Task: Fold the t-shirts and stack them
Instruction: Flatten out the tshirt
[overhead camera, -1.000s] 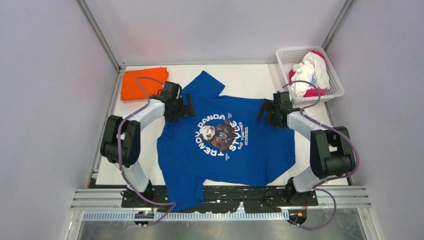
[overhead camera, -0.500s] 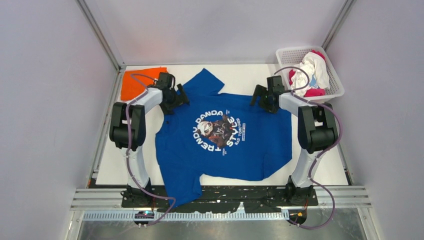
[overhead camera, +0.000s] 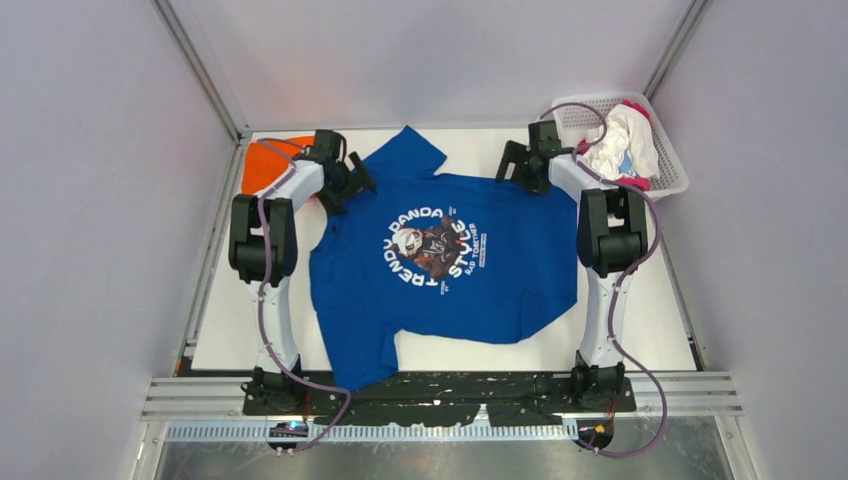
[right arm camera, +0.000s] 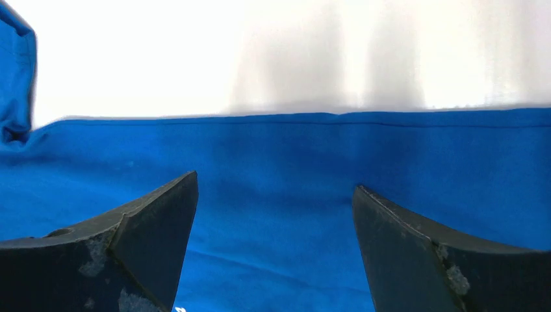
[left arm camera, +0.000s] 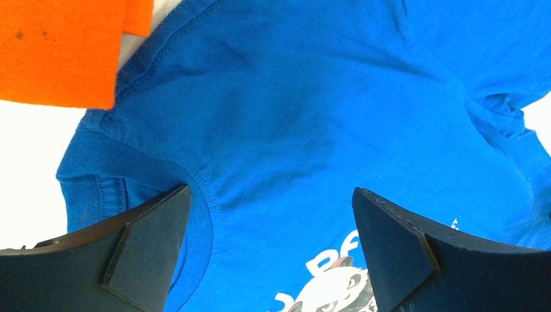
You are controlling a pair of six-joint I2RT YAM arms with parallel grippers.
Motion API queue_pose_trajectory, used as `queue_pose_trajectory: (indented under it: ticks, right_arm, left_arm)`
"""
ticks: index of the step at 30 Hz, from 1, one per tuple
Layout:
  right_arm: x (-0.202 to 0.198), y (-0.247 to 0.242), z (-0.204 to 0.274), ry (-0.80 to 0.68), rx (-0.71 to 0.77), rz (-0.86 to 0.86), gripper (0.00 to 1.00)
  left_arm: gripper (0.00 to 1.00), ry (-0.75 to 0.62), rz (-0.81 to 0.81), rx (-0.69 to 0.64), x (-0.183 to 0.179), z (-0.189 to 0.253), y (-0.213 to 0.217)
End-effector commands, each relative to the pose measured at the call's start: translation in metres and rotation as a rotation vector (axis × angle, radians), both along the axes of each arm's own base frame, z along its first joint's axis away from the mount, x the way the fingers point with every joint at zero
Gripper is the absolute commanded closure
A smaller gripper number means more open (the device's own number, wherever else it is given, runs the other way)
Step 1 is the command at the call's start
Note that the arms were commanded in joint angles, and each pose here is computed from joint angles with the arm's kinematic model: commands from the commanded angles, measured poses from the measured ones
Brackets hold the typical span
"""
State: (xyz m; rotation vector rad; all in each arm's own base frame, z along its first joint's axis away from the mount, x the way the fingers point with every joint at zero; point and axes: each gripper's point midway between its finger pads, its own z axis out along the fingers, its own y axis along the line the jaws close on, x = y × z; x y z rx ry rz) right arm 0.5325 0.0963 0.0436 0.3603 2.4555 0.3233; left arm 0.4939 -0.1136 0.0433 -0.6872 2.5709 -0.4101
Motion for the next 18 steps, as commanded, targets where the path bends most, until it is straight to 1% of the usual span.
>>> queue_pose_trajectory:
  ticks: [1,2,3,4,5,6,7,8,9,10,11,12,13,15,16,18]
  right_arm:
    - [-0.008,-0.012,0.039,-0.010,-0.096,0.041,0.05]
    - [-0.023,-0.019,0.047,-0.014,-0.129,0.026,0.04]
    - [-0.029,-0.022,0.055,-0.033,-0.160,0.011,0.05]
    - [-0.050,-0.025,0.063,-0.036,-0.176,0.003,0.05]
    - [-0.061,-0.027,0.066,-0.038,-0.205,-0.012,0.05]
    - [-0.084,-0.029,0.072,-0.040,-0.218,-0.018,0.05]
    - [-0.098,-0.028,0.089,-0.073,-0.238,-0.029,0.04]
    - [-0.122,-0.029,0.072,-0.026,-0.269,-0.018,0.05]
    - [-0.139,-0.025,0.081,-0.035,-0.312,-0.004,0.05]
    - [-0.164,-0.014,0.067,0.009,-0.346,0.033,0.05]
    - [-0.182,-0.019,0.071,0.024,-0.397,0.019,0.05]
    - [-0.203,-0.010,0.058,0.060,-0.412,0.037,0.05]
    - [-0.217,-0.011,0.059,0.071,-0.432,0.026,0.05]
    - [-0.249,0.001,0.039,0.107,-0.419,0.055,0.05]
    - [-0.259,0.020,0.036,0.098,-0.382,0.094,0.05]
    - [-0.272,0.046,0.032,0.070,-0.323,0.149,0.05]
  left_arm:
    - [0.00,-0.100,-0.017,-0.043,0.003,0.053,-0.006]
    - [0.00,-0.127,-0.024,-0.035,-0.002,0.065,-0.005]
    - [0.00,-0.150,-0.031,-0.025,-0.007,0.076,-0.004]
    - [0.00,-0.168,-0.038,-0.012,-0.015,0.084,-0.004]
    - [0.00,-0.185,-0.042,0.001,-0.024,0.093,-0.003]
    - [0.00,-0.196,-0.045,0.021,-0.034,0.098,-0.001]
    - [0.00,-0.210,-0.048,0.035,-0.044,0.105,0.000]
    - [0.00,-0.212,-0.055,0.040,-0.055,0.107,-0.001]
    - [0.00,-0.215,-0.068,0.039,-0.067,0.108,-0.002]
    - [0.00,-0.214,-0.080,0.037,-0.080,0.108,-0.005]
    - [0.00,-0.210,-0.096,0.037,-0.092,0.104,-0.009]
    - [0.00,-0.208,-0.111,0.037,-0.103,0.100,-0.013]
    - [0.00,-0.203,-0.130,0.033,-0.115,0.093,-0.018]
    - [0.00,-0.193,-0.178,0.001,-0.135,0.080,-0.032]
    - [0.00,-0.164,-0.198,-0.015,-0.148,0.065,-0.037]
    - [0.00,-0.153,-0.218,-0.057,-0.159,0.050,-0.045]
